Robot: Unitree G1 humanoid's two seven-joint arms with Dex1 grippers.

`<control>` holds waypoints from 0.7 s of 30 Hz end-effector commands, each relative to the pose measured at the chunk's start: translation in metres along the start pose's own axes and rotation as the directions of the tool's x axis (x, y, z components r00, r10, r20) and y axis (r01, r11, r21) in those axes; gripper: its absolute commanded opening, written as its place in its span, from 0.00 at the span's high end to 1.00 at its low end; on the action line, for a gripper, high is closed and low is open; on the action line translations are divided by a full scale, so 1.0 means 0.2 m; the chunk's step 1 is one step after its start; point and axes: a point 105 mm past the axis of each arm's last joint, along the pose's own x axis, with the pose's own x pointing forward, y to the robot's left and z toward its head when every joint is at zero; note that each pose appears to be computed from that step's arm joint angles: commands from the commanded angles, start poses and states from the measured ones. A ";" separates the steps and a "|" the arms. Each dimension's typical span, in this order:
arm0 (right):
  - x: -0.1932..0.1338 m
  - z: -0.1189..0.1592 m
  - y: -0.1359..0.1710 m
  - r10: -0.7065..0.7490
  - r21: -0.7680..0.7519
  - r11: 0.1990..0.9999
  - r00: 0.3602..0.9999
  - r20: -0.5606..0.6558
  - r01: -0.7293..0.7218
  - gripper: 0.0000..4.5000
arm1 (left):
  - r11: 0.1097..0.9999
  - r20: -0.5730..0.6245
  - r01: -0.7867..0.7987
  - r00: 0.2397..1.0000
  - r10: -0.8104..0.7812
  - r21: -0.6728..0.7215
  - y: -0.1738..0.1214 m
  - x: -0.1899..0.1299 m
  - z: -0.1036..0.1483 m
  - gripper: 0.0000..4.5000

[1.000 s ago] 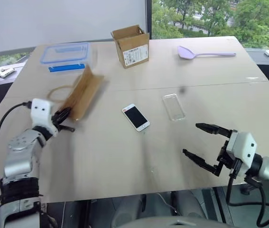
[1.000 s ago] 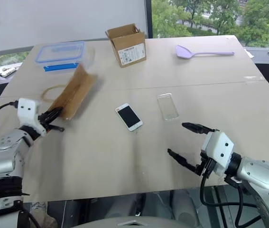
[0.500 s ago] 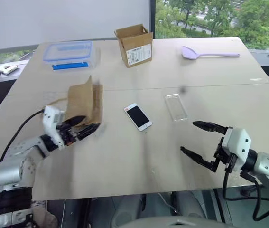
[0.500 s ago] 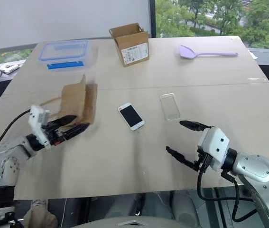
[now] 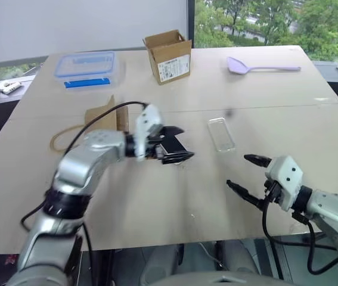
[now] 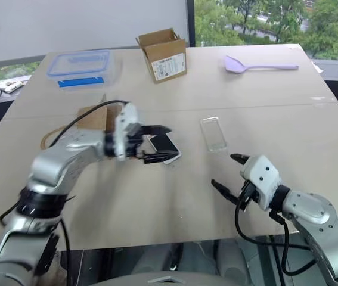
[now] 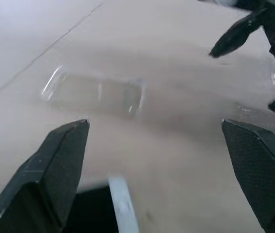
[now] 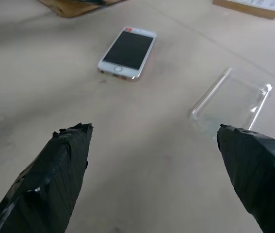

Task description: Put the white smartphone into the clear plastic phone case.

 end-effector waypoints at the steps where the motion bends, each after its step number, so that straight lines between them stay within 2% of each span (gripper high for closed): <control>1: -0.04 0.06 -0.02 -0.051 -0.070 0.996 0.998 0.033 0.053 0.00 | 0.995 -0.097 0.066 0.994 -0.058 0.080 0.08 0.14 -0.04 0.00; 4: -0.06 0.05 -0.04 -0.125 -0.071 0.989 0.992 0.017 0.126 0.00 | 1.000 -0.182 -0.023 0.983 0.025 0.012 0.22 0.25 -0.09 0.00; 6: -0.07 0.04 -0.04 -0.164 -0.073 0.984 0.986 0.008 0.165 0.00 | 0.985 -0.200 -0.131 0.974 0.106 -0.117 0.29 0.32 -0.07 0.00; 11: -0.10 0.04 0.01 -0.226 -0.060 0.972 0.974 0.008 0.226 0.00 | 0.874 -0.299 -0.322 0.929 0.218 -0.364 0.30 0.40 -0.02 0.00; 15: -0.09 0.04 0.04 -0.240 -0.052 0.969 0.971 0.007 0.240 0.00 | 0.778 -0.433 -0.470 0.855 0.284 -0.418 0.27 0.41 -0.04 0.00; 17: -0.09 0.04 0.04 -0.243 -0.052 0.969 0.970 0.008 0.243 0.00 | 0.744 -0.507 -0.538 0.804 0.311 -0.397 0.25 0.42 -0.07 0.00; 21: -0.08 0.05 0.03 -0.234 -0.058 0.970 0.972 0.011 0.234 0.00 | 0.698 -0.558 -0.616 0.746 0.365 -0.367 0.23 0.41 -0.09 0.00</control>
